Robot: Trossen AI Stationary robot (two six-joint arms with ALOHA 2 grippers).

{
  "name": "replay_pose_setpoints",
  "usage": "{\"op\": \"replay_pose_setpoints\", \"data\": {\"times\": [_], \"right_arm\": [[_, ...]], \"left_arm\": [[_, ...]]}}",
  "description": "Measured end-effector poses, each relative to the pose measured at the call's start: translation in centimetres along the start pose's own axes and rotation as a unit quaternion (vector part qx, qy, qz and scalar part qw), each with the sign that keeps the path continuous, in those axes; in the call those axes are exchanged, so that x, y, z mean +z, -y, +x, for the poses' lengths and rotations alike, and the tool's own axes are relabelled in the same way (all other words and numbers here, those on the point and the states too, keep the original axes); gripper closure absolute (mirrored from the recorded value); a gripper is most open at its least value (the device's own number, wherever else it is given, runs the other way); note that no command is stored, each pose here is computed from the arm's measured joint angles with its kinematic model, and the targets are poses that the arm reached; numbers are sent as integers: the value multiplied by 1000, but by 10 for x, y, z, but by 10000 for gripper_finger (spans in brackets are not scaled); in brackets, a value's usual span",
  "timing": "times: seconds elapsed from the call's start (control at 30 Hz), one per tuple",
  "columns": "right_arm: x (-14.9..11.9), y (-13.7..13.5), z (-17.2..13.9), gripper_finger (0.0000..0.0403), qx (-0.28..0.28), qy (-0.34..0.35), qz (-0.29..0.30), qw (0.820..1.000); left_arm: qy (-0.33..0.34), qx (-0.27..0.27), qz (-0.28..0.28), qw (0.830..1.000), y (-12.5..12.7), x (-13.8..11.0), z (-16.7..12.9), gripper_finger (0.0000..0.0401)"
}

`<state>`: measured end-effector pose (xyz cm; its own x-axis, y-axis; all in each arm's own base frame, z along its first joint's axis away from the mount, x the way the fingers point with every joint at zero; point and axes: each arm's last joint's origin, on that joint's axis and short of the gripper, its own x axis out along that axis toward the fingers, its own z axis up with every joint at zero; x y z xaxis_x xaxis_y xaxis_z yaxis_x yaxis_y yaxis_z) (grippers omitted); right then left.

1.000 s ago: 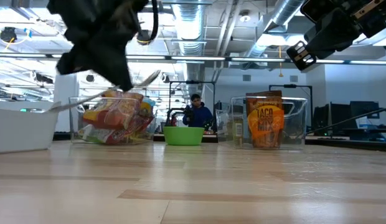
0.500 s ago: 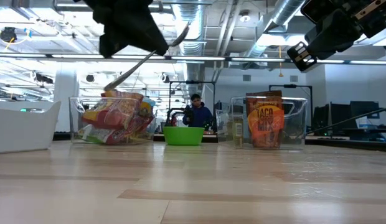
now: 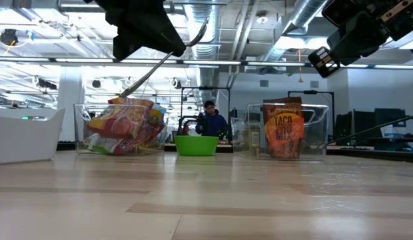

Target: Pick & Place Food Item

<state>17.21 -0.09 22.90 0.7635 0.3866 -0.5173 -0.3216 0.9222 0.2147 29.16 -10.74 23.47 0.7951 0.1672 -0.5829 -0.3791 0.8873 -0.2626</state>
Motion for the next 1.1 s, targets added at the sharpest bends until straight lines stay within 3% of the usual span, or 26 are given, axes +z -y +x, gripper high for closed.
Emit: {"op": "replay_pose_setpoints", "data": {"times": [0.4,0.77,0.93,1.1], "right_arm": [[0,0,0,403,0,2,-4,1000],[0,0,0,403,0,2,-5,1000],[0,0,0,403,0,2,-5,1000],[0,0,0,403,0,2,-5,1000]], "left_arm": [[-1,-3,13,1000,0,1,-1,389],[10,-71,-9,997,-7,24,-35,390],[0,-117,-43,992,-11,33,-58,388],[-52,-124,-98,986,-20,31,-75,388]]}}
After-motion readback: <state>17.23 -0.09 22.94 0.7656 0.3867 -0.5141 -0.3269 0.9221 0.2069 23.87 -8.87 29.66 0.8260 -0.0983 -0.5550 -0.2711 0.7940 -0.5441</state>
